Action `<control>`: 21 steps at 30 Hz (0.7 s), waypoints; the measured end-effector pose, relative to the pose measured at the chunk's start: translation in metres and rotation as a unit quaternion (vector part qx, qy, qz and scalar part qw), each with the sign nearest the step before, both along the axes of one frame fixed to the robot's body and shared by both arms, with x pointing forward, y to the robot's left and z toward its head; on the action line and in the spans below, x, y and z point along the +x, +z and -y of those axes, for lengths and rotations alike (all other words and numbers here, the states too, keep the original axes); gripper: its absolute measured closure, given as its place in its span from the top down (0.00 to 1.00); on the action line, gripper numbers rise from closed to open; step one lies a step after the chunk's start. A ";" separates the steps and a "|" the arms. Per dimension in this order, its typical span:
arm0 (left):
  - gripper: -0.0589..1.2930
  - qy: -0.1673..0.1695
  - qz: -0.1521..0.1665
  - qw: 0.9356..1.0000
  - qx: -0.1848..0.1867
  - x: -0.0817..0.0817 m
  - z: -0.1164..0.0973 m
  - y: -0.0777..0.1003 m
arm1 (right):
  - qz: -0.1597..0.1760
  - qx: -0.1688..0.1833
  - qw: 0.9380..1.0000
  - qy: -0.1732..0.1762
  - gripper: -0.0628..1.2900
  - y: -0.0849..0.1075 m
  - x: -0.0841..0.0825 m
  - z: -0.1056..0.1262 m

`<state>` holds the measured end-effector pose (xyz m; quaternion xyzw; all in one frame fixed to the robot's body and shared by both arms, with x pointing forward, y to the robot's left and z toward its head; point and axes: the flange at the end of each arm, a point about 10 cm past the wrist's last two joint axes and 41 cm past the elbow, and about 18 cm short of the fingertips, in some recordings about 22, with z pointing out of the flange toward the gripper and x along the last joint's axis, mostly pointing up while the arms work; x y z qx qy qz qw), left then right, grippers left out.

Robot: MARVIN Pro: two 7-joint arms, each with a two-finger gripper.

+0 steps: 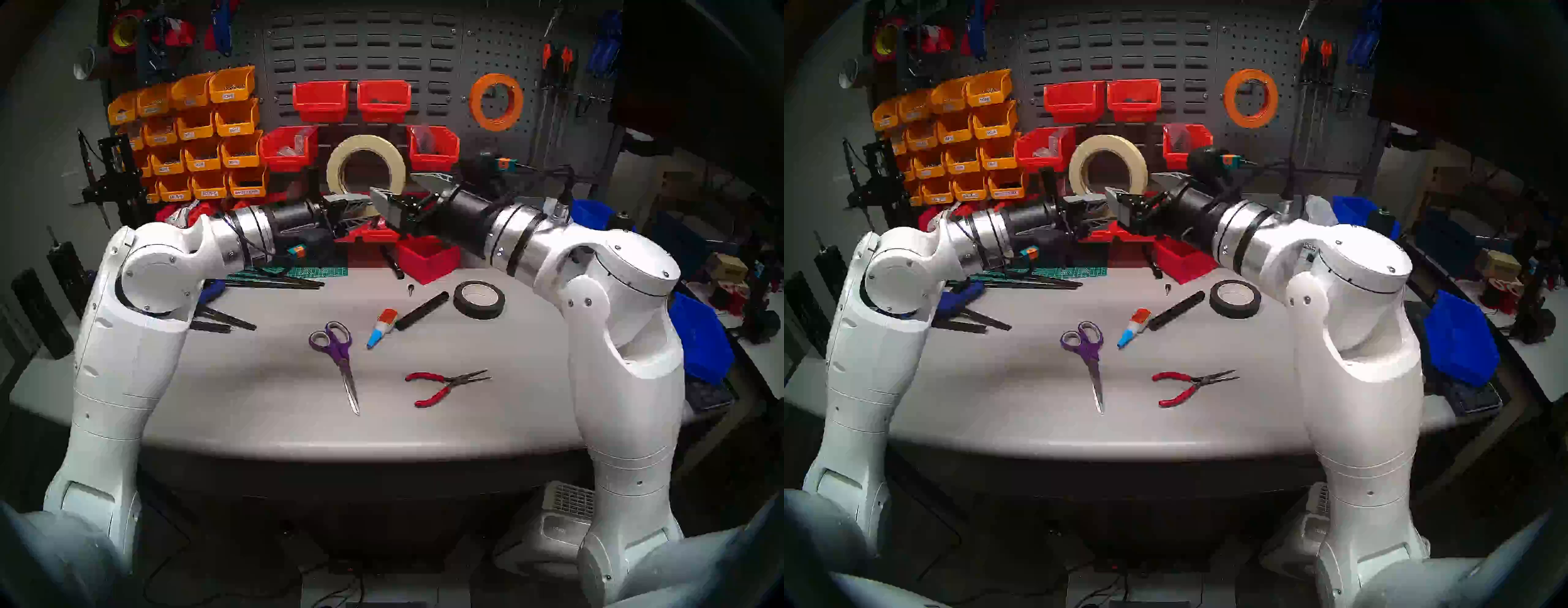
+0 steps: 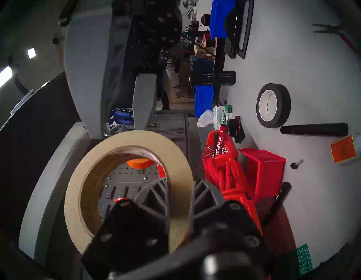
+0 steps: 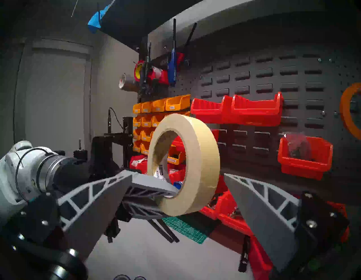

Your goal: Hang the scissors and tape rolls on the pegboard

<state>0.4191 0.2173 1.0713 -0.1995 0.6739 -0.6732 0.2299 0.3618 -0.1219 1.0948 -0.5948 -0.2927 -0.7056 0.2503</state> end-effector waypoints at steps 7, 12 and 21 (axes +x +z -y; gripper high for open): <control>0.12 0.001 -0.002 1.000 -0.001 0.000 0.000 0.001 | 0.040 -0.024 0.999 -0.024 0.95 0.001 0.003 -0.005; 0.12 0.001 -0.002 1.000 0.001 -0.001 0.001 0.002 | 0.060 -0.035 0.997 -0.037 0.95 0.001 0.009 -0.010; 0.12 -0.002 0.002 1.000 0.003 -0.004 0.003 0.005 | 0.077 -0.051 0.993 -0.070 0.95 -0.003 0.031 -0.008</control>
